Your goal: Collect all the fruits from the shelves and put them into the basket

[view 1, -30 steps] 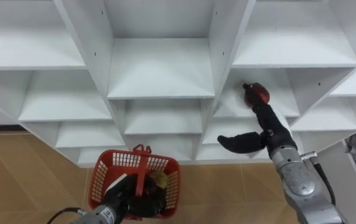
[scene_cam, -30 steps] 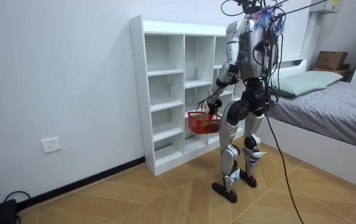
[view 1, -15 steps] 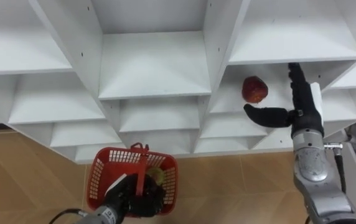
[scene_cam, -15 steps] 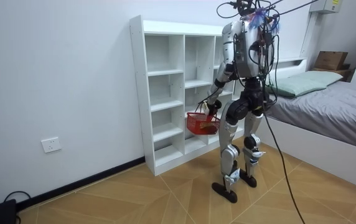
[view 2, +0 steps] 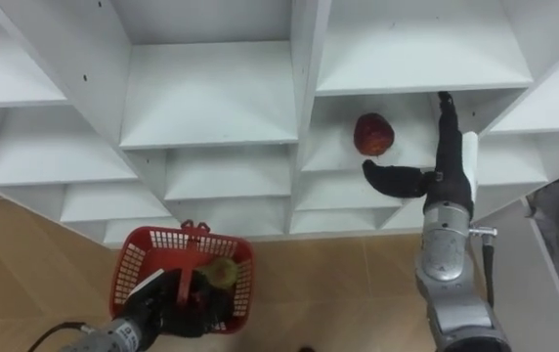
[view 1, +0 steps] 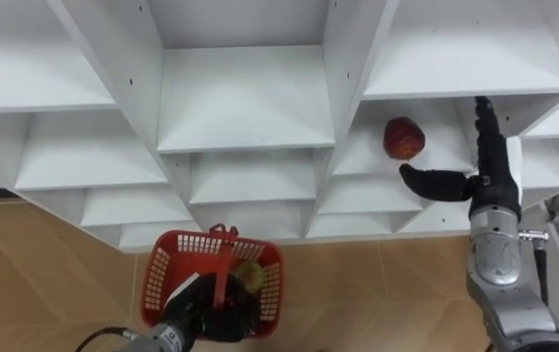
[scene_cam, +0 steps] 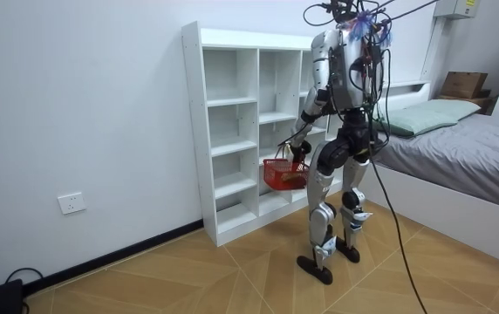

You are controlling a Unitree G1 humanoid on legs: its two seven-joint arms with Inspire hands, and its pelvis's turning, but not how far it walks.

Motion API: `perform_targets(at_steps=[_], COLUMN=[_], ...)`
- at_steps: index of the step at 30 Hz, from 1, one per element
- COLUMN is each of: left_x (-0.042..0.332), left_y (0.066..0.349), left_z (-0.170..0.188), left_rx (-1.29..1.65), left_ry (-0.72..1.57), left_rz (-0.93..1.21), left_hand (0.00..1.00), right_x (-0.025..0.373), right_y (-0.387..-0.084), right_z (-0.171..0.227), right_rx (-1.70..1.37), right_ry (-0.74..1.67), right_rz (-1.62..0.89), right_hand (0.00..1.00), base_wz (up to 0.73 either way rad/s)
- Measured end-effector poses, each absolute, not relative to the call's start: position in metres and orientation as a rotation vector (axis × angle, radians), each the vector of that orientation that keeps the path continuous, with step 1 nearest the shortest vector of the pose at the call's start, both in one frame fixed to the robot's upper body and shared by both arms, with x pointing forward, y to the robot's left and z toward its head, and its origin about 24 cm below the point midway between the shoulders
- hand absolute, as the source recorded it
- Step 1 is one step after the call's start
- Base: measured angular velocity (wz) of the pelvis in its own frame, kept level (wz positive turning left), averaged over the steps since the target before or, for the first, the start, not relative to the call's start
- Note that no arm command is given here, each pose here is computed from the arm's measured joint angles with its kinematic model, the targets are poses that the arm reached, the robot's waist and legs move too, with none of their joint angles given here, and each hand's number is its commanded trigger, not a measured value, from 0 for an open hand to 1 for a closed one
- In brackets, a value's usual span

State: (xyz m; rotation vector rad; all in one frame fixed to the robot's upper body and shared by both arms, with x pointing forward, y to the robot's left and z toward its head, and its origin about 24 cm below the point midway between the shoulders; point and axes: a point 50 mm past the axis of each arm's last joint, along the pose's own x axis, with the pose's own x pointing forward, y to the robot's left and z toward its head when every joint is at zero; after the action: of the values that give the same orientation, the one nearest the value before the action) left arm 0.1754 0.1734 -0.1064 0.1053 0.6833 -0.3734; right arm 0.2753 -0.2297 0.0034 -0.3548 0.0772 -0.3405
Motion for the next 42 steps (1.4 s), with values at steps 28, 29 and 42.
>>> perform_targets(at_steps=[28, 29, 42], left_x=[0.185, 0.186, 0.187], left_y=[0.185, 0.185, 0.186], left_z=[-0.106, -0.106, -0.106], left_rx=[0.14, 0.142, 0.145], left_ry=[0.708, 0.707, 0.721], left_rz=[-0.387, -0.386, -0.386], left_hand=[1.0, 1.0, 1.0], right_x=[0.327, 0.328, 0.33], right_y=[-0.252, -0.252, -0.248], right_z=[0.034, 0.036, 0.031], right_rx=[-0.322, -0.321, -0.305], right_ry=[0.107, 0.103, 0.158], right_rz=[-0.316, -0.316, -0.224], right_hand=[0.0, 0.0, 0.0], base_wz=[-0.01, 0.0, 0.0])
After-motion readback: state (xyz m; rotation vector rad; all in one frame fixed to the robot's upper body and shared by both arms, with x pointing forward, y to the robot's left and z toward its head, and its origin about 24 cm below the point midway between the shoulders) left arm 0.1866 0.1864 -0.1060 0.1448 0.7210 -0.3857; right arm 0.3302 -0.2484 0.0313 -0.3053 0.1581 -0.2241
